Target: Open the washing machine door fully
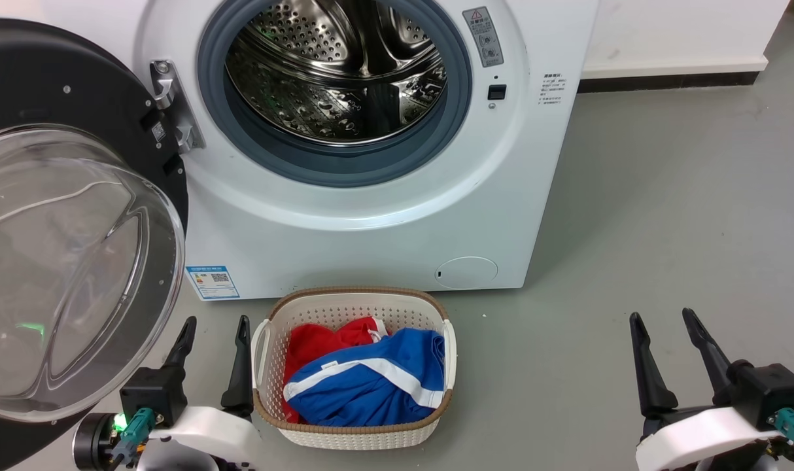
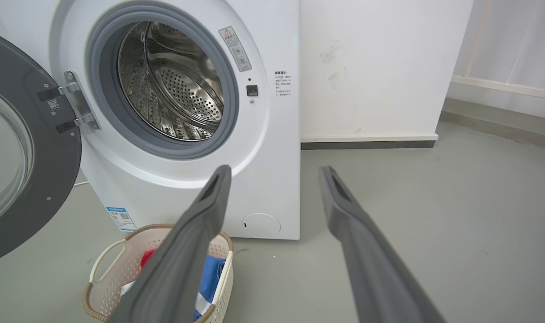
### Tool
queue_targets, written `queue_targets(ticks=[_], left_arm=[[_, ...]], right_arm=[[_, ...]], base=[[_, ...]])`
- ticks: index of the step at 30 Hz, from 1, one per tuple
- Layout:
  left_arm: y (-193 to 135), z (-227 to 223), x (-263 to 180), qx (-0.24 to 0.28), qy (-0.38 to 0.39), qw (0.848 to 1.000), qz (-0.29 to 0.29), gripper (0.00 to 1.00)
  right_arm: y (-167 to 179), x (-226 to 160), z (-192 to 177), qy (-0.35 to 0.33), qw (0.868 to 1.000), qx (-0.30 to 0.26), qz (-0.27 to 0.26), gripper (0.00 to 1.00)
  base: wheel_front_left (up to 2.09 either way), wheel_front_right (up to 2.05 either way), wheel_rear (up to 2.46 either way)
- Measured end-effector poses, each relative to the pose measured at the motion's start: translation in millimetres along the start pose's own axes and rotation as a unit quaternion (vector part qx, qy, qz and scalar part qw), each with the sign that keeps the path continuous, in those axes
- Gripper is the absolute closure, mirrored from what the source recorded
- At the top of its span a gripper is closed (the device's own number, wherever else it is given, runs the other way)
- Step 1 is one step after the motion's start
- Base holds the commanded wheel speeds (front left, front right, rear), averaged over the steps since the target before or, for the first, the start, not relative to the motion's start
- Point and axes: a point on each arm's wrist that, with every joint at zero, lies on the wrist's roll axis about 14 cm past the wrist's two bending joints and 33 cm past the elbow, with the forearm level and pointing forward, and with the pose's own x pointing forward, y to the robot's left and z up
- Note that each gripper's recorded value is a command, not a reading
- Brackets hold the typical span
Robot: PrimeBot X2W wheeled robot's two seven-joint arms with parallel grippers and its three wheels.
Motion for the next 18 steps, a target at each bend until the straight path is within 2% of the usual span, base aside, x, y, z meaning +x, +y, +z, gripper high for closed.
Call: queue_targets(ticks=[1,2,6,18], left_arm=[[0,0,0,0.0,0.0,1.0,0.0,0.0],[0,0,0,-0.002,0.0,1.0,0.001,1.0],[-1,-16,-7,-0.01,0.026,1.0,0.005,1.0],[9,-28,-9,-0.125,0.058,0.99,0.031,1.0]], right_arm=[[0,0,0,0.0,1.0,0.001,0.0,0.0],[0,0,0,0.0,1.0,0.002,0.0,1.0],[0,-5,-14,0.022,1.0,0.006,-0.002,1.0],[-4,-5,-22,0.032,0.991,0.127,-0.018,1.0]], base=[[0.0,0.0,0.0],[0.0,0.0,0.0],[0.0,0.0,0.0],[0.0,0.0,0.0]])
